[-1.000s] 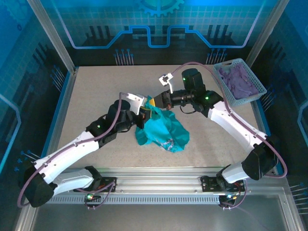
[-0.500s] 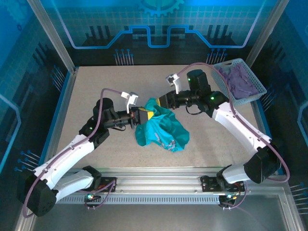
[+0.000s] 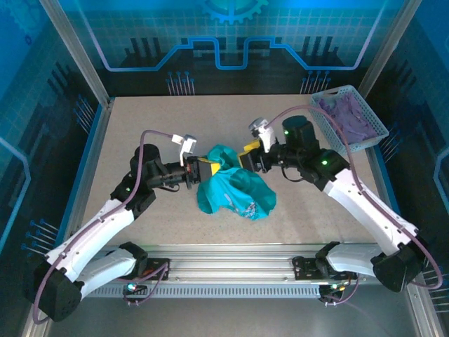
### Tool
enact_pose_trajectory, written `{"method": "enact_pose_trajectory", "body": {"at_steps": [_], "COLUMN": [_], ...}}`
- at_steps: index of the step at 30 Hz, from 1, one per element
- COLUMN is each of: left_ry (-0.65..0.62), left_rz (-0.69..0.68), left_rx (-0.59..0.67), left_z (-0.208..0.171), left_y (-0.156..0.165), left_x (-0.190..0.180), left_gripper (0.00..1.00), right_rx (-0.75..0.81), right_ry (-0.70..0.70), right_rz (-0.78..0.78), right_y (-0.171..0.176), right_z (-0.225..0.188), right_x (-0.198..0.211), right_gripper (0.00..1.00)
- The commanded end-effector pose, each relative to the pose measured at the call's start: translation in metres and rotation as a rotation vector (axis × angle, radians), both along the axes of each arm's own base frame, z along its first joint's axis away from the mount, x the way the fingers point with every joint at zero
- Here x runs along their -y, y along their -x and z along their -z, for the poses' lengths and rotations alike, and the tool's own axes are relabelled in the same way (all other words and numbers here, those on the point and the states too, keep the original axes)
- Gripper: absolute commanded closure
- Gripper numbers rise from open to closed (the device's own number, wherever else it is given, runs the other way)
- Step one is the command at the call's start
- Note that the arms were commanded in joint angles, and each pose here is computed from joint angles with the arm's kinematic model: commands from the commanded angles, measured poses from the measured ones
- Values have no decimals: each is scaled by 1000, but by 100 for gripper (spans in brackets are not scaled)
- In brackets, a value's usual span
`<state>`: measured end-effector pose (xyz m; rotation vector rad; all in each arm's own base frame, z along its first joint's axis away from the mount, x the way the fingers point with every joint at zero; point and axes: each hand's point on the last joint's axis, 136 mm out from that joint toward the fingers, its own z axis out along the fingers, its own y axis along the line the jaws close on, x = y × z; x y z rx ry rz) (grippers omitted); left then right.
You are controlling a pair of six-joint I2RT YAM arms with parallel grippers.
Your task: Fold the inside-out t-shirt
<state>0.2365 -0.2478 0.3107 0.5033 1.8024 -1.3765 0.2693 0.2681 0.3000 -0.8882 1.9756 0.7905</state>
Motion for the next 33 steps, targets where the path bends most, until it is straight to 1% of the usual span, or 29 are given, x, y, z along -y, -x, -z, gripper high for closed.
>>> {"method": "enact_pose_trajectory", "body": {"at_steps": [1,8,11,13,16,18,21,27,28,30,31,33], "left_ry": [-15,-26,-28,-33,-58,-81,-94,-93,-92,-92,-91,-91], "left_rz": [6,3,1,-6,-49,-94,-115,-116,-115,-115,-115,-117], "left_rx": [22,13,9,5,-11,-27,-33,-34,-31,-32,-32,-33], "left_z": [3,9,11,13,19,23,26,25,24,25,25,24], "left_y": [3,2,3,2,-3,-9,-12,-12,-12,-11,-11,-11], "left_x": [-3,-3,-3,-4,-8,-12,-14,-14,-14,-15,-15,-15], "left_gripper": [100,100,100,100,100,100,100,100,100,100,100,100], "right_rx": [87,134,150,161,190,215,237,210,206,188,173,138], "right_ry": [152,293,321,314,297,279,252,264,268,262,255,246], "right_rz": [7,2,43,63,90,103,101,90,91,72,50,10], "right_y": [-9,-20,-30,-34,-35,-33,-28,-25,-25,-23,-19,-12], "right_z": [7,23,25,23,15,7,0,7,8,11,13,18], "right_x": [-6,-24,-25,-26,-23,-18,-13,-12,-12,-14,-16,-20], "right_gripper": [49,41,42,47,58,66,77,92,93,91,88,78]}}
